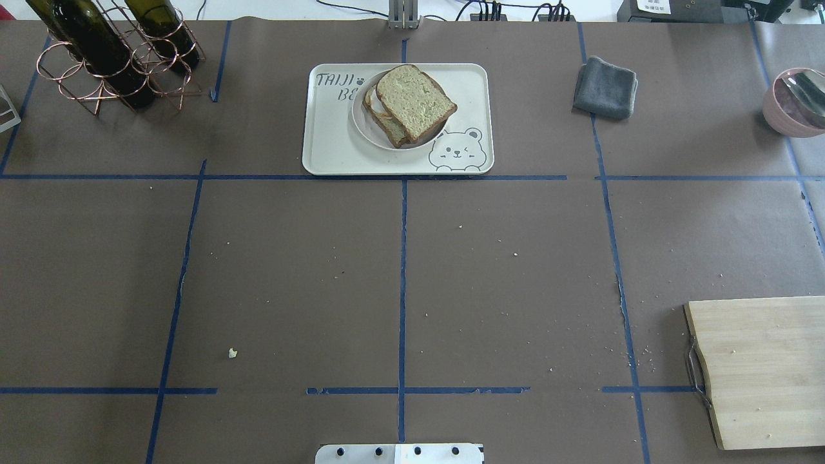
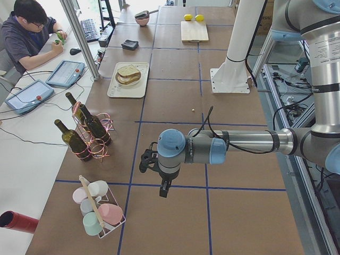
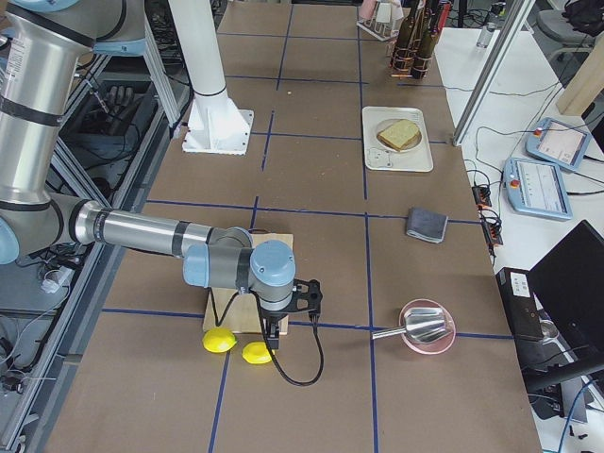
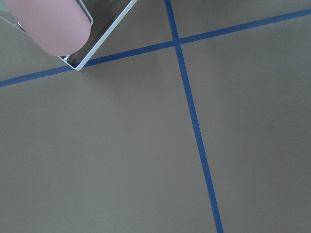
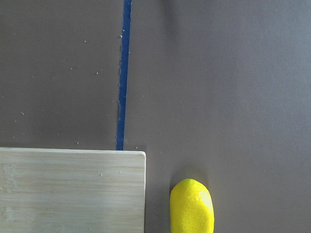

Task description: Make sandwich and place on tray

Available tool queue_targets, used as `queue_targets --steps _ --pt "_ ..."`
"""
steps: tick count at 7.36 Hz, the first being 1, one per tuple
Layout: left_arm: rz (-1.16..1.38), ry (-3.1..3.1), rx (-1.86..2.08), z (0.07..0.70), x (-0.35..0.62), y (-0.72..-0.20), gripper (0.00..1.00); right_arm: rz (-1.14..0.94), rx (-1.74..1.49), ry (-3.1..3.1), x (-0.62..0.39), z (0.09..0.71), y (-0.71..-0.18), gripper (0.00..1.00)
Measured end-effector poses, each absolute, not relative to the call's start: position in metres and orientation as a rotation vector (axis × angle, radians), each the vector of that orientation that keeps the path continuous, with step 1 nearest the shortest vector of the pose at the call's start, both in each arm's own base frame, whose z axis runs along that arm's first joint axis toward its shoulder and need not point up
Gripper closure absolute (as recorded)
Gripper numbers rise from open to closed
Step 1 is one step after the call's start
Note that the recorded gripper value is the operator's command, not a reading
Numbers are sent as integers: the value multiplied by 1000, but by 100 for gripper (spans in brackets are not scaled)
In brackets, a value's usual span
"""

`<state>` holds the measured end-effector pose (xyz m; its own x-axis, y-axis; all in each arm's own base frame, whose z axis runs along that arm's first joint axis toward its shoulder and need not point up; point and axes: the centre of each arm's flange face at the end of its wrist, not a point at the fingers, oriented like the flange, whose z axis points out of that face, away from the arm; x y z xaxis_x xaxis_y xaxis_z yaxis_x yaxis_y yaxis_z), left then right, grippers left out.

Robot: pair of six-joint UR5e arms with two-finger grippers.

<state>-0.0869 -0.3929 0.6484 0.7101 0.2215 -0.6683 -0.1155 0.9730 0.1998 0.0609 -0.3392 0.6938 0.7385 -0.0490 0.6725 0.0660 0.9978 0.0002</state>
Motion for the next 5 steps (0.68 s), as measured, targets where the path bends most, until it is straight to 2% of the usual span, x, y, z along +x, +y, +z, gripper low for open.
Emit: queue_targets --steps 5 --pt "168 761 124 660 -88 -386 0 -64 -18 -736 61 691 -340 0"
